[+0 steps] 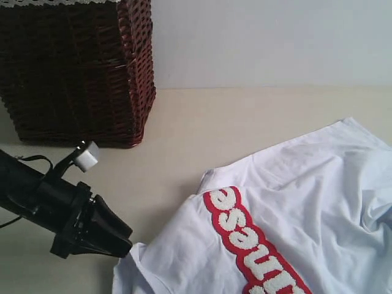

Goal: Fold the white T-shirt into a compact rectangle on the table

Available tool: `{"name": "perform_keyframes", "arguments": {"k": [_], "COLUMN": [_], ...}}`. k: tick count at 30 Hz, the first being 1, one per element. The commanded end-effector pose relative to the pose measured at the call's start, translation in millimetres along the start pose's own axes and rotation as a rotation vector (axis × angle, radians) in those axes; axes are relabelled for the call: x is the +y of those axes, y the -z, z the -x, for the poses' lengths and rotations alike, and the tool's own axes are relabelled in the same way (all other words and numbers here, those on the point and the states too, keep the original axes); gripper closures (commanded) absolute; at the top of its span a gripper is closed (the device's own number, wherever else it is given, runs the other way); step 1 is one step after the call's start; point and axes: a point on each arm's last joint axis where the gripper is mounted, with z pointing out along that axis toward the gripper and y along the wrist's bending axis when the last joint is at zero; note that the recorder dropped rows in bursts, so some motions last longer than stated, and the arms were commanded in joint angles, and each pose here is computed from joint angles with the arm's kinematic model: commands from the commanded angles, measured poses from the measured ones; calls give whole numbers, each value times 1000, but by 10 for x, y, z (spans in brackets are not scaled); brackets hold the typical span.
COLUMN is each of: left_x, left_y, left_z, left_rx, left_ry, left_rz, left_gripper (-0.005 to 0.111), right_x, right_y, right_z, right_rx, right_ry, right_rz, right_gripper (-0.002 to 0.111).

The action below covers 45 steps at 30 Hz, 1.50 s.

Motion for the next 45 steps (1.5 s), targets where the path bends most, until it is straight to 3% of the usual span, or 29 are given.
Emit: {"name": "perform_keyframes", "arguments": {"k": [1, 6, 12, 20, 25, 28, 30, 33, 35, 37, 39, 42, 45], "left_x": [-39, -25, -32, -63, -263, -323, -271, -70, 12, 15, -12, -72, -153], "left_y": [-147, -235, -295, -238, -103, -46, -38, -20, 3, 0, -13, -45, -64], "left_z": [-14, -27, -36, 36, 220, 300, 300, 263, 240, 239, 259, 268, 277], "left_rx": [20, 48, 80, 67, 3, -30, -12, 62, 90, 83, 43, 14, 5], "left_ry": [2, 0, -16, -54, -259, -298, -293, -229, -201, -171, -71, 114, 163], "left_rz": [-51, -29, -20, 12, -38, -23, 43, 267, 355, 356, 331, 272, 182], "left_gripper": [62, 65, 107, 107, 107, 107, 107, 100, 84, 66, 52, 49, 51], "right_x": [-2, -2, -2, -2, -2, -2, -2, -2, -2, -2, -2, -2, -2], "right_y": [0, 0, 0, 0, 0, 0, 0, 0, 0, 0, 0, 0, 0], "right_z": [-9, -9, -9, -9, -9, -9, -9, -9, -9, -9, -9, -9, -9], "right_rx": [-6, -6, -6, -6, -6, -6, -6, -6, -6, -6, -6, -6, -6], "right_ry": [2, 2, 2, 2, 2, 2, 2, 2, 2, 2, 2, 2, 2], "right_rz": [-3, -3, -3, -3, -3, -3, -3, -3, -3, -3, -3, -3, -3], "right_gripper": [108, 108, 108, 108, 108, 108, 108, 108, 108, 108, 108, 108, 108]}}
